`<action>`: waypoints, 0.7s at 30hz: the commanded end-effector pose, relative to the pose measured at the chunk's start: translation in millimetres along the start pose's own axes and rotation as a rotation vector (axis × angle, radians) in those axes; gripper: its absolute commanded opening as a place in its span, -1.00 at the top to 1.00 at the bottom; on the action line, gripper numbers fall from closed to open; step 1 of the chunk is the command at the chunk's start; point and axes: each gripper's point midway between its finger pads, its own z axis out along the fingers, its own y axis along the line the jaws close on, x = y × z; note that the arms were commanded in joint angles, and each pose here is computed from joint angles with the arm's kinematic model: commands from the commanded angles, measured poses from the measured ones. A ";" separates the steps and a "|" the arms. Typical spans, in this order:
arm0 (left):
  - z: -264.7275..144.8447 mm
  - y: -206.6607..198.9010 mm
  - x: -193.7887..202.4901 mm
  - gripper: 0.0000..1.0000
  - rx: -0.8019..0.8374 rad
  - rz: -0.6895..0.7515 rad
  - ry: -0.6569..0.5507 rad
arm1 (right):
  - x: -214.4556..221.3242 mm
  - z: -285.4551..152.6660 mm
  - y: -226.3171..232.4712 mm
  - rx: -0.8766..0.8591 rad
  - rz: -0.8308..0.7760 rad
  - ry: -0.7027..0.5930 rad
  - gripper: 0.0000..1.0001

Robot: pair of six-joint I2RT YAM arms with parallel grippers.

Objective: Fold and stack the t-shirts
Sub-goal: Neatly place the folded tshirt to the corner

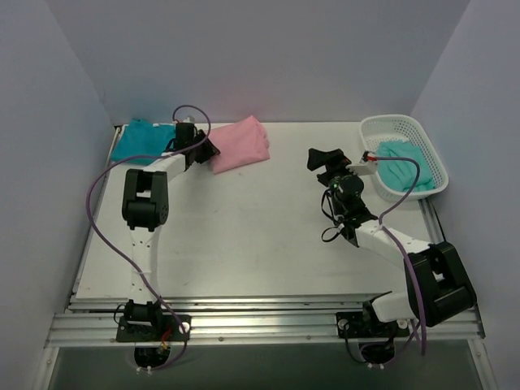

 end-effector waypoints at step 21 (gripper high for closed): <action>11.5 -7.1 -33.8 0.95 -0.078 0.126 0.028 | -41.6 -12.1 1.4 -0.024 0.040 -0.100 -0.67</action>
